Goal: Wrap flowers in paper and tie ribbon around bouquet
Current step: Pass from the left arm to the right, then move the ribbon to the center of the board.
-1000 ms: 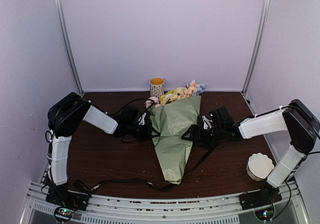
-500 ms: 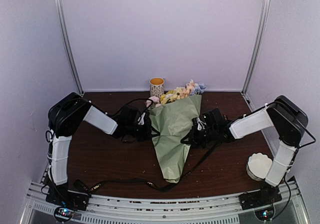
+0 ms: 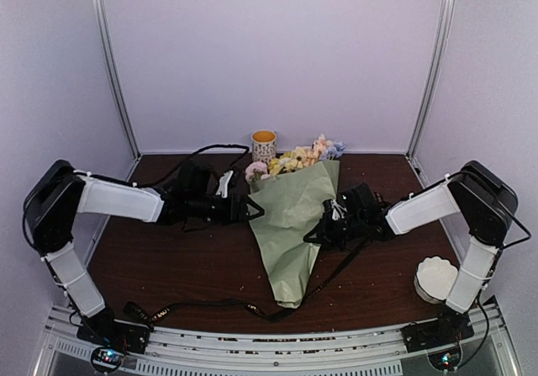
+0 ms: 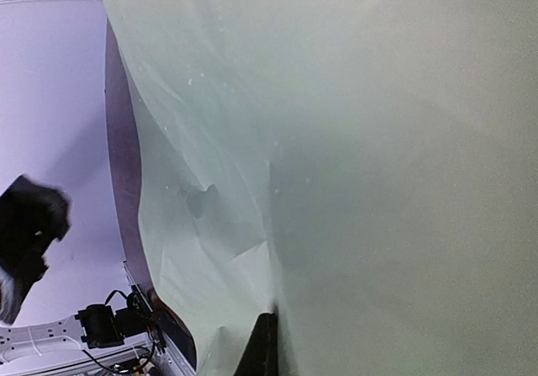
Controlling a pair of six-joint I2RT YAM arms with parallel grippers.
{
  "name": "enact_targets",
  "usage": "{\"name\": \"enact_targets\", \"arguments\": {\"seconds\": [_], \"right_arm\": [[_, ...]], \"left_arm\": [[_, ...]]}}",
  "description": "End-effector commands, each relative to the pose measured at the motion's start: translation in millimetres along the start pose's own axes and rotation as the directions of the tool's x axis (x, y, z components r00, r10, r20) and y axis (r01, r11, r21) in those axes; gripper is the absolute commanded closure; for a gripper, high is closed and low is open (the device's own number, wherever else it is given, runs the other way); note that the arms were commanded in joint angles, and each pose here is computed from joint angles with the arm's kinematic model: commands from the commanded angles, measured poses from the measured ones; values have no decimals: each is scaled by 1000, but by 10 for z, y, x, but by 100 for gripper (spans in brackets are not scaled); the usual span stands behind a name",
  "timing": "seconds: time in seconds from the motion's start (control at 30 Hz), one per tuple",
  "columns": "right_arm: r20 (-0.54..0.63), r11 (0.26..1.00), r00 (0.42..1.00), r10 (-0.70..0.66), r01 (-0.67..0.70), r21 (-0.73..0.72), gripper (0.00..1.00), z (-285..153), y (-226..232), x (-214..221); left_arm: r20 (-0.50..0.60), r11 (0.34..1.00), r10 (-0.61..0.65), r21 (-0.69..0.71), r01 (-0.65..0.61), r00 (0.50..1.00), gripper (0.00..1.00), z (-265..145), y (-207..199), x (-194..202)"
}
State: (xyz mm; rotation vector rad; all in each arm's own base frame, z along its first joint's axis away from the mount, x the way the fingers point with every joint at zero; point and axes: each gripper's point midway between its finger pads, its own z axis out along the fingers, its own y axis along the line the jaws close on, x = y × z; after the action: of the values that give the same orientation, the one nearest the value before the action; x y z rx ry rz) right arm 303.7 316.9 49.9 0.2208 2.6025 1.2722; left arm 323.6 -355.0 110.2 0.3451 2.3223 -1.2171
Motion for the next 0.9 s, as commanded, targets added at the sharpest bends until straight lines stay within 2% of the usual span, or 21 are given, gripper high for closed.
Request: {"name": "enact_targets", "arguments": {"seconds": [0.0, 0.07, 0.2, 0.27, 0.37, 0.43, 0.5, 0.57, 0.63, 0.67, 0.7, 0.73, 0.8, 0.83, 0.87], "right_arm": [[-5, 999, 999, -38, 38, -20, 100, -57, 64, 43], [-5, 999, 999, -42, 41, -18, 100, -65, 65, 42], [-1, 998, 998, -62, 62, 0, 100, -90, 66, 34], [-10, 997, 997, -72, 72, 13, 100, -90, 58, 39], [-21, 996, 996, -84, 84, 28, 100, -88, 51, 41], [-25, 995, 995, -92, 93, 37, 100, -91, 51, 36], [-25, 994, 995, -96, 97, 44, 100, -95, 51, 30], [-28, 994, 995, -95, 97, 49, 100, -96, 46, 33], [-27, 994, 995, -95, 96, 50, 100, -102, 55, 27], [-28, 994, 995, -95, 96, 52, 100, -106, 52, 30], [-28, 994, 995, -92, 93, 53, 100, -109, 53, 27], [-29, 994, 996, -90, 91, 51, 100, -112, 62, 26], [-34, 996, 996, -81, 82, 21, 100, -117, 135, 29], [-37, 997, 997, -75, 75, 1, 100, -122, 183, 31], [-38, 997, 997, -71, 70, -12, 100, -132, 226, 27]], "left_arm": [[-135, 925, 360, -76, -372, 923, 31, -294, -411, 392], [-237, 887, 445, -16, -462, 863, 29, -366, -555, 738], [-463, 887, 394, -33, -460, 794, 30, -478, -323, 1442], [-570, 849, 391, -81, -523, 723, 29, -558, -158, 1666], [-722, 768, 383, -97, -633, 576, 27, -710, 21, 1967], [-789, 707, 397, -65, -705, 470, 27, -758, 94, 2121], [-824, 665, 413, -18, -746, 388, 26, -733, 185, 2254], [-838, 661, 419, 17, -750, 350, 27, -658, 246, 2356], [-837, 676, 428, 44, -736, 342, 30, -576, 246, 2425], [-833, 670, 434, 43, -742, 343, 33, -540, 259, 2417], [-831, 653, 437, 31, -757, 344, 39, -517, 289, 2383], [-830, 629, 439, 11, -777, 344, 52, -500, 319, 2325], [-816, 583, 447, -45, -811, 367, 86, -456, 361, 2145], [-804, 574, 449, -75, -816, 390, 96, -436, 386, 2051], [-786, 577, 450, -106, -810, 423, 100, -407, 404, 1955]]}}
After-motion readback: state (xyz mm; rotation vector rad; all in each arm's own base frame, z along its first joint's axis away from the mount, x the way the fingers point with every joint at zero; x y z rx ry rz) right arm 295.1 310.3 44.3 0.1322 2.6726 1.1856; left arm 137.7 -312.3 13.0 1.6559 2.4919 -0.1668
